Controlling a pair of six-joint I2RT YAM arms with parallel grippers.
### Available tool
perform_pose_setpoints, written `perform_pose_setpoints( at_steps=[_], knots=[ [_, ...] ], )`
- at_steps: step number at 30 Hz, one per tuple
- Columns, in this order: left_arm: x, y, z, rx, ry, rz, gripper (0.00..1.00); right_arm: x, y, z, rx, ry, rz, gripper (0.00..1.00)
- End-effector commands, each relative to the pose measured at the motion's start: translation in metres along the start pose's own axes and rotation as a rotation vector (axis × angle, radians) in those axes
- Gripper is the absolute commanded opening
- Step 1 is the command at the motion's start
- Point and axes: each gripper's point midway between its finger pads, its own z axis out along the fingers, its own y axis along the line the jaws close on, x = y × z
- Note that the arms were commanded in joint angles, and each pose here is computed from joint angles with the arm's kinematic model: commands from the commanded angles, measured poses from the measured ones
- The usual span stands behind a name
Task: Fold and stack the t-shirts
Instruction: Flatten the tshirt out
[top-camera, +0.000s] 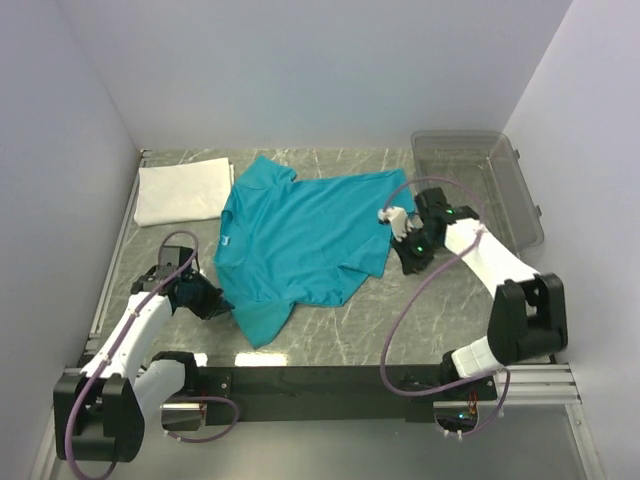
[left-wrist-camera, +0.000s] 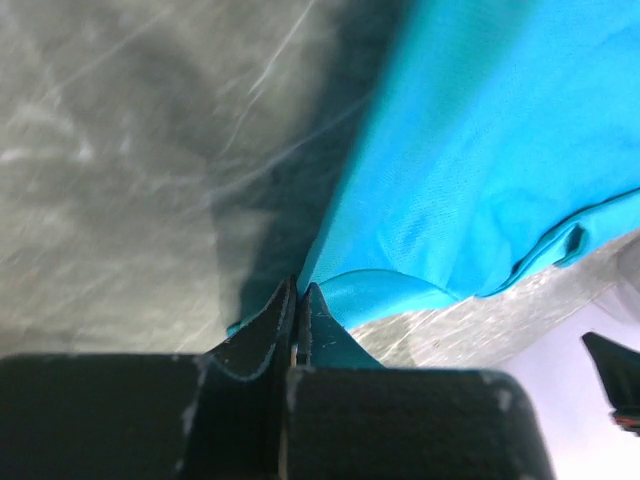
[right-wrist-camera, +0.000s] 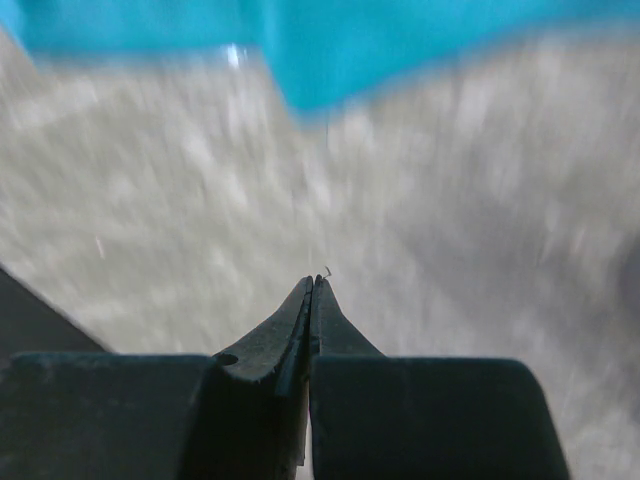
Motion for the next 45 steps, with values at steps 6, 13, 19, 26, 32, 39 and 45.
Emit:
perform_pose_setpoints(
  at_steps=[6, 13, 19, 26, 32, 39, 45],
  knots=[
    [0.022, 0.026, -0.029, -0.099, 0.042, 0.005, 0.01, 0.101, 0.002, -0.015, 0.051, 0.155, -0.068, 0.0],
    [0.03, 0.024, -0.018, -0.055, 0.084, -0.013, 0.01, 0.043, 0.02, 0.004, -0.052, -0.034, 0.027, 0.49],
    [0.023, 0.021, -0.008, -0.049, 0.072, 0.002, 0.01, -0.006, 0.023, 0.051, -0.017, 0.0, 0.079, 0.58],
    [0.023, 0.02, -0.008, -0.031, 0.062, 0.0, 0.01, -0.02, 0.023, 0.077, -0.008, 0.04, 0.092, 0.58],
    [0.024, 0.021, -0.007, -0.022, 0.062, -0.004, 0.01, -0.026, 0.022, 0.089, 0.017, 0.054, 0.118, 0.48],
    [0.021, 0.021, -0.007, -0.035, 0.053, 0.001, 0.01, -0.012, 0.022, 0.079, 0.044, 0.08, 0.073, 0.0],
    [0.02, 0.022, -0.014, -0.061, 0.046, 0.007, 0.01, 0.037, 0.031, 0.025, -0.048, 0.15, -0.22, 0.0]
  ],
)
